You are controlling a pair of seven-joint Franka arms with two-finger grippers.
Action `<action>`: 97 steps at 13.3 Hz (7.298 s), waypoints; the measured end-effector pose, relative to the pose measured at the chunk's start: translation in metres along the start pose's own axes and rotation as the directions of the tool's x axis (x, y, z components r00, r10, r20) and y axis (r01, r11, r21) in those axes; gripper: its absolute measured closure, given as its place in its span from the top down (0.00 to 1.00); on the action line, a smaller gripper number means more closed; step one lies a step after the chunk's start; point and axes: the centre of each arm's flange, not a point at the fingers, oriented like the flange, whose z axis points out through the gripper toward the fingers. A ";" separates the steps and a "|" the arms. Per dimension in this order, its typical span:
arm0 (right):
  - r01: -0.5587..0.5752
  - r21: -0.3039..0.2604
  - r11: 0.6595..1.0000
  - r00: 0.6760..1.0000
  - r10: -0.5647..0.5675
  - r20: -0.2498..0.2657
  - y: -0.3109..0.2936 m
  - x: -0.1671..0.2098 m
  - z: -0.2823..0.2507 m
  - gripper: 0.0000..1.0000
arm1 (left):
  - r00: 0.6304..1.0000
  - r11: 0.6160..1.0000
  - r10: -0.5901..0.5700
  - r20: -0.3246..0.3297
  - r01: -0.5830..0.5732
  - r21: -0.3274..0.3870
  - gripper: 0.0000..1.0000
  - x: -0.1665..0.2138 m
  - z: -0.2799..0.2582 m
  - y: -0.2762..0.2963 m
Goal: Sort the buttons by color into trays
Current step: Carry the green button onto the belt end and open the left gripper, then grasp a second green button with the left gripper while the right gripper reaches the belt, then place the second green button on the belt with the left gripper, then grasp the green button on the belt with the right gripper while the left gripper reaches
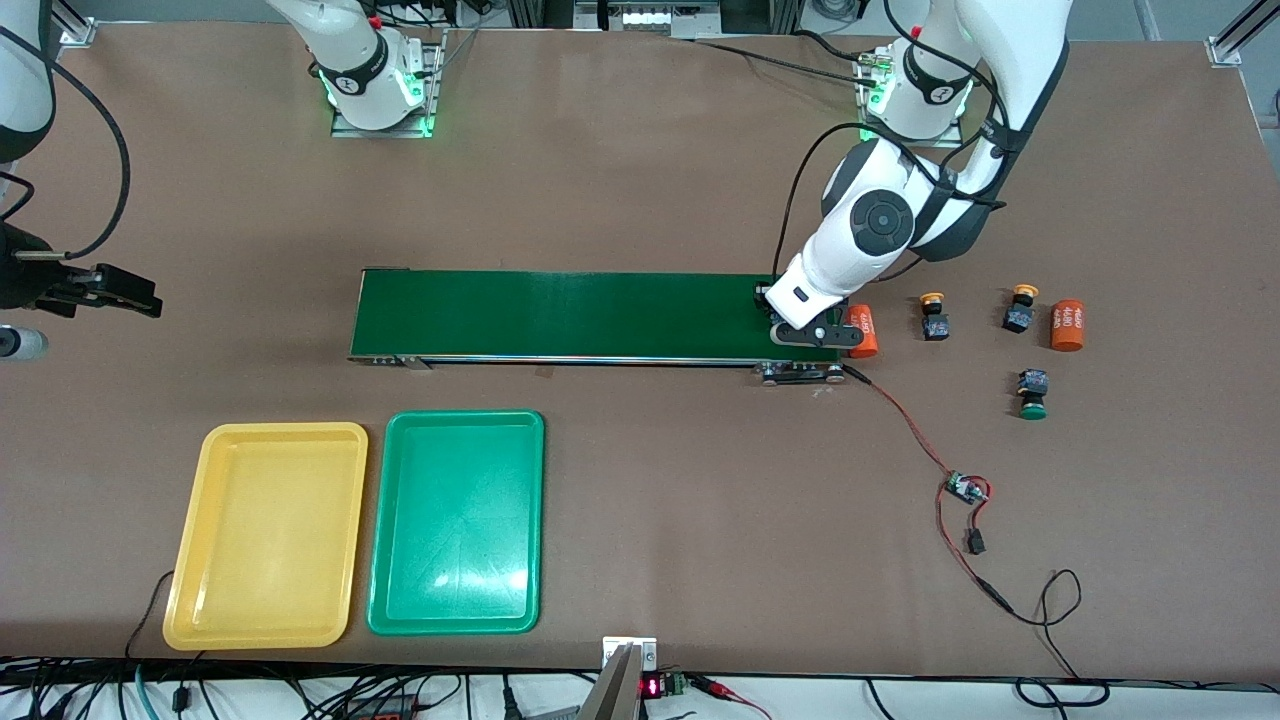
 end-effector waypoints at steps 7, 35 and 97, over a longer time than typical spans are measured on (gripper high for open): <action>0.007 0.003 1.000 0.999 -0.007 0.042 -0.003 0.001 0.017 1.00 | 0.999 1.000 -0.022 -0.043 0.022 -0.018 0.90 0.009 -0.018 -0.001; -0.049 0.048 0.998 0.998 0.050 -0.037 -0.211 -0.108 0.133 1.00 | 0.963 0.964 0.266 -0.035 -0.265 0.024 1.00 0.104 -0.002 -0.418; -0.117 0.076 0.990 0.990 0.122 -0.067 -0.423 -0.099 0.240 1.00 | 0.985 0.999 -0.020 0.172 0.015 0.028 1.00 0.054 0.012 -0.169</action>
